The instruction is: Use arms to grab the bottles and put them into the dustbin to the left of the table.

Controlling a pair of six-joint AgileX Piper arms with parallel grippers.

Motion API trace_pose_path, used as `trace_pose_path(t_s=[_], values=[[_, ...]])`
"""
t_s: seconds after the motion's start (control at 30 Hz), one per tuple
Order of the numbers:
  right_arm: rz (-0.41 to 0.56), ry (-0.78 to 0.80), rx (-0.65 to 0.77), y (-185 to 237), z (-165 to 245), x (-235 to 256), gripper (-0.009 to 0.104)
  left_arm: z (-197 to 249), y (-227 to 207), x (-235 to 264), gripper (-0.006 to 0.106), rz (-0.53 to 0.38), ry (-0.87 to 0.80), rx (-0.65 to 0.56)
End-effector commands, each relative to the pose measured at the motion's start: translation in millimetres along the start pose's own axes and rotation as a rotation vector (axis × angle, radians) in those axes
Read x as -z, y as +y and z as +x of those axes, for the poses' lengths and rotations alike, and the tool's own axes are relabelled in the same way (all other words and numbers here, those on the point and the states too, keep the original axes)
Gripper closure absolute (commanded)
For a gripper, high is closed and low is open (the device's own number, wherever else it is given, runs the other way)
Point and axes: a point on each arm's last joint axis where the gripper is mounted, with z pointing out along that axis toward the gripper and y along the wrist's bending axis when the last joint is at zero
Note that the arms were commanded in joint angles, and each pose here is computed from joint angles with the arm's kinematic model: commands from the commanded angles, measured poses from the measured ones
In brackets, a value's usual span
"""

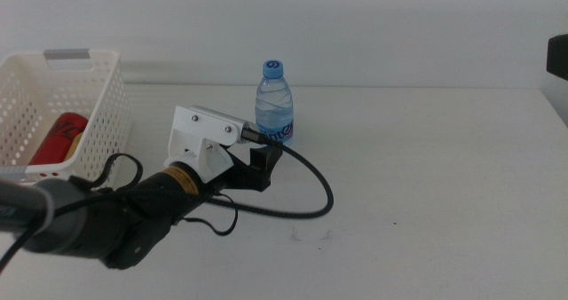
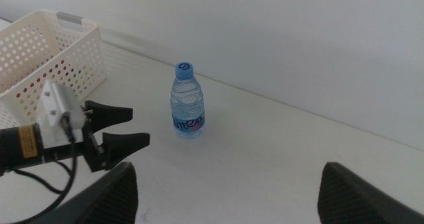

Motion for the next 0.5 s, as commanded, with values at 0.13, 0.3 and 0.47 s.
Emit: trace_pose_path(t_s=[0.13,0.3,0.47], values=[[0.000,-0.018,0.002,0,-3,2,0.021,9,15,-25,0.007,-0.031,-0.024,0.027],[0.000,-0.018,0.002,0,-3,2,0.021,8,27,-53,0.007,-0.042,-0.052,-0.035],[0.000,-0.018,0.002,0,-3,2,0.021,9,33,-82,0.007,-0.038,-0.077,-0.042]])
